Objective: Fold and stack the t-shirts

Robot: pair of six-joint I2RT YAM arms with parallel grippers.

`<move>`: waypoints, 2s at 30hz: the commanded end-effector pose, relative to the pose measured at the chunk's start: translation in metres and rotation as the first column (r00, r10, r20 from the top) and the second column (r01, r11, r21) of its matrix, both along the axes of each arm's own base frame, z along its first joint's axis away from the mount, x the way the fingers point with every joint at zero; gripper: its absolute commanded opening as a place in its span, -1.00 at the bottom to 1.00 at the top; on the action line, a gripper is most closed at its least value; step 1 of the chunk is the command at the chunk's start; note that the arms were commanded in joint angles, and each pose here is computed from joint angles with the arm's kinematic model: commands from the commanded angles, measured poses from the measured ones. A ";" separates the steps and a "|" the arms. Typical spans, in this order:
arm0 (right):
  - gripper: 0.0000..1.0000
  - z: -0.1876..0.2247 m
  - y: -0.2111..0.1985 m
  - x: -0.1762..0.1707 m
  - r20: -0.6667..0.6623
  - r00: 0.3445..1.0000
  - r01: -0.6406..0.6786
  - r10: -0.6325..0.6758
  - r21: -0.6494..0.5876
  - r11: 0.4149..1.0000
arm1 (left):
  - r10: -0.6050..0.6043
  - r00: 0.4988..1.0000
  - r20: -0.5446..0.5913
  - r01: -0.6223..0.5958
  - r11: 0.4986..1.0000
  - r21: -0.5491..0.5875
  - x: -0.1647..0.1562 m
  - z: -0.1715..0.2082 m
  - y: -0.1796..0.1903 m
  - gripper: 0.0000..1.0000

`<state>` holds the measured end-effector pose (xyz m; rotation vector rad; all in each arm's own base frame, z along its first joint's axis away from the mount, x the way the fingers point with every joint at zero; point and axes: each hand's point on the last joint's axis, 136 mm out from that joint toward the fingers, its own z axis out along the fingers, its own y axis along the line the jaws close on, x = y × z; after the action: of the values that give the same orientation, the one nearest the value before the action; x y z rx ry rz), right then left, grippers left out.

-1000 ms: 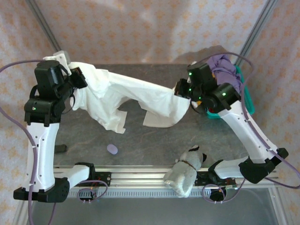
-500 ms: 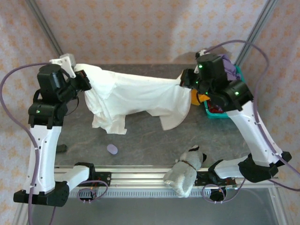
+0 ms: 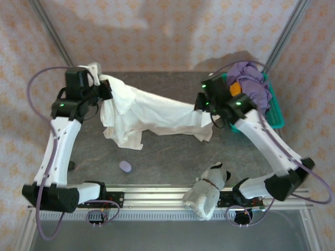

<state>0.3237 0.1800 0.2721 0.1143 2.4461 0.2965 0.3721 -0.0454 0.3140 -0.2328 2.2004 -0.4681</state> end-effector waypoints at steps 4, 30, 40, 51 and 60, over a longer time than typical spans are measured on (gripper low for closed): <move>-1.00 -0.102 0.012 0.035 -0.213 0.976 0.021 -0.033 -0.058 0.998 | 0.015 0.971 -0.240 -0.002 0.999 0.054 0.019 -0.109 0.011 0.24; -0.82 -0.188 0.012 0.007 -0.462 0.887 -0.047 0.010 -0.068 0.997 | 0.029 0.884 -0.466 0.215 0.860 0.462 0.061 -0.173 -0.058 0.25; -0.82 -0.194 0.008 0.006 -0.474 0.880 -0.035 0.006 -0.053 0.998 | 0.056 0.796 -0.602 0.360 0.756 0.547 0.103 -0.239 -0.096 0.06; -0.83 -0.197 0.009 0.011 -0.483 0.875 -0.040 0.015 -0.041 0.998 | 0.085 0.748 -0.659 0.402 0.731 0.552 0.092 -0.266 -0.101 -0.19; -0.84 -0.197 0.011 0.012 -0.486 0.874 -0.046 0.023 -0.035 0.998 | 0.063 0.714 -0.697 0.421 0.757 0.500 0.081 -0.290 -0.108 -0.19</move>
<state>0.3303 0.1918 0.0732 0.1424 2.9683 0.2542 0.4610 -0.1522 0.0344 0.2653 2.9563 0.3681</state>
